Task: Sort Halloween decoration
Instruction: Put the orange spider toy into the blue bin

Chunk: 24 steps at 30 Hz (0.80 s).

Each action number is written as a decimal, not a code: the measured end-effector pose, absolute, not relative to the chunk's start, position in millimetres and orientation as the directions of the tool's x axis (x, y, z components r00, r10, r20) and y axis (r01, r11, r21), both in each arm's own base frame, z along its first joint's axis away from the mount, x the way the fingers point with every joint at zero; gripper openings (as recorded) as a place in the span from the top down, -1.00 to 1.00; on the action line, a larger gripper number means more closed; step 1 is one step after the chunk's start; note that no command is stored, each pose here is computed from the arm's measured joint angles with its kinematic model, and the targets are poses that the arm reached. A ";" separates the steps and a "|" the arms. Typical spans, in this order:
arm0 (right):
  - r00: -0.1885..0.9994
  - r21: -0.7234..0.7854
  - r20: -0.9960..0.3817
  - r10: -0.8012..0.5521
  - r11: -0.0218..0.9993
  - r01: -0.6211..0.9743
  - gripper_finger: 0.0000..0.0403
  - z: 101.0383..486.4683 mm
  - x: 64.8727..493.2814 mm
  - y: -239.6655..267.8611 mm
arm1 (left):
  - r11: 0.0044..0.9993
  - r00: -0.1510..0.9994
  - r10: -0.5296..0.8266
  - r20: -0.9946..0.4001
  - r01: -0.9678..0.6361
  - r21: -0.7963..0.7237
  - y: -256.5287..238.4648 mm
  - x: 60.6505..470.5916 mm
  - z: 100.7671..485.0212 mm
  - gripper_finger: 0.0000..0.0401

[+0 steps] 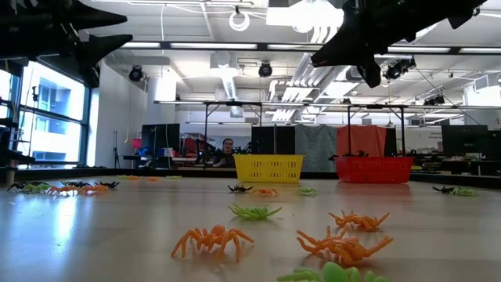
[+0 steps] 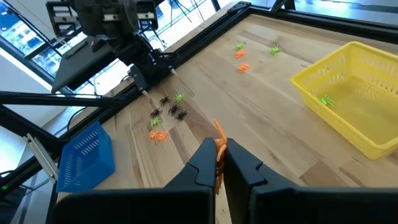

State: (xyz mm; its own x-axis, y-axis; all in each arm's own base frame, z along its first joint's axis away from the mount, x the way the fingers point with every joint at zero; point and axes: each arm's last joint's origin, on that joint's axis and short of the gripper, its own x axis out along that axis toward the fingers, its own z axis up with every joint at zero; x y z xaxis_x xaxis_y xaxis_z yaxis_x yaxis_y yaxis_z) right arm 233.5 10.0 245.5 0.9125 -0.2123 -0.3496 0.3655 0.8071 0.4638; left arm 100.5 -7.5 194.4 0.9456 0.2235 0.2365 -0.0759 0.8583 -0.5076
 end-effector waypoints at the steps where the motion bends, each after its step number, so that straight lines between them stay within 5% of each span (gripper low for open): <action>1: 0.914 0.466 -0.345 -0.212 0.807 0.363 0.99 246.0 233.7 10.1 | 0.858 0.945 0.224 0.237 -0.075 -0.508 -7.9 102.5 194.8 0.36; 10: 0.914 0.475 -0.326 -0.243 0.793 0.381 0.99 248.0 234.5 1.9 | 0.904 0.948 0.007 0.318 0.130 -0.408 -19.1 128.1 212.0 0.36; 18: 0.910 0.469 -0.331 -0.251 0.793 0.389 0.99 247.5 234.4 -2.3 | 0.887 0.947 0.185 0.261 -0.046 -0.459 -19.9 172.1 246.6 0.36; 24: 0.910 0.446 -0.334 -0.247 0.808 0.384 0.99 247.2 234.4 -2.2 | 0.947 0.965 -0.047 0.259 0.126 -0.297 -25.0 209.6 269.5 0.36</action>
State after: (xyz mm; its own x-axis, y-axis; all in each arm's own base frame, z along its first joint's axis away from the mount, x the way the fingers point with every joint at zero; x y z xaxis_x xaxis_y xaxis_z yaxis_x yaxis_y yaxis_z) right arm 234.4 -2.2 247.2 0.9095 -0.2472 -0.3341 0.3837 0.8084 0.4464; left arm 209.6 -25.0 269.5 0.9647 -0.0473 0.2592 0.1261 0.9467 -0.2966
